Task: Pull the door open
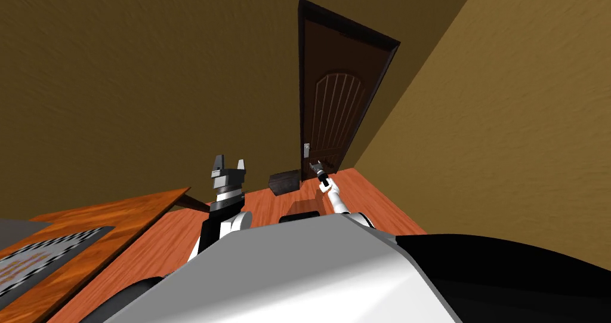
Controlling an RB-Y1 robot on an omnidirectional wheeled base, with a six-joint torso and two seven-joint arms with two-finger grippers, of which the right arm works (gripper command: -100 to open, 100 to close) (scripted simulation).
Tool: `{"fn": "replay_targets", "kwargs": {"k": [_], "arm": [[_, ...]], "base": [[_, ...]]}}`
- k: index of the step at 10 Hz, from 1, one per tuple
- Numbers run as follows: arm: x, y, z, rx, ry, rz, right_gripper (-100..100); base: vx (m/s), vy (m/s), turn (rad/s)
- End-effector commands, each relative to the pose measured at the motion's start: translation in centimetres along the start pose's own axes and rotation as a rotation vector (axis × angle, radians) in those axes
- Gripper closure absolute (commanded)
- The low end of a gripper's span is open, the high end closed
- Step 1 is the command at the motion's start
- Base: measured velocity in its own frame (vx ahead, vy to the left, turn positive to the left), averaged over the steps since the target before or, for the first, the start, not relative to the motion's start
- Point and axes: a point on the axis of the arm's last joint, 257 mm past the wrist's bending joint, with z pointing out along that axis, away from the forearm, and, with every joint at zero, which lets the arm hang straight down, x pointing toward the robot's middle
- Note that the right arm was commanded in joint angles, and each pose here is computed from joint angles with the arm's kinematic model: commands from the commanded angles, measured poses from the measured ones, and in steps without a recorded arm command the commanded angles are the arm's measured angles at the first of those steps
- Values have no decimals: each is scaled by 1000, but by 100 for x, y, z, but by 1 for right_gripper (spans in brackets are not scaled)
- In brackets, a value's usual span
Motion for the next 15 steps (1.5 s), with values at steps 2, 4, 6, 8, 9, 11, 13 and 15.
{"fn": "replay_targets", "kwargs": {"k": [2,4,6,8,9,11,13,15], "arm": [[0,55,29,3,0,12,-100],[-1,105,50,5,-1,24,-100],[-3,158,68,6,-1,36,-100],[-4,204,81,6,-2,45,-100],[-5,223,86,6,-2,49,-100],[-6,256,94,5,-2,56,-100],[-7,282,100,5,-2,61,-100],[-9,308,105,4,-2,66,-100]], "base": [[182,19,1],[219,35,-12],[237,4,-14],[201,2,-25],[199,9,-23],[186,10,-22],[204,7,-30],[211,-4,-27]]}}
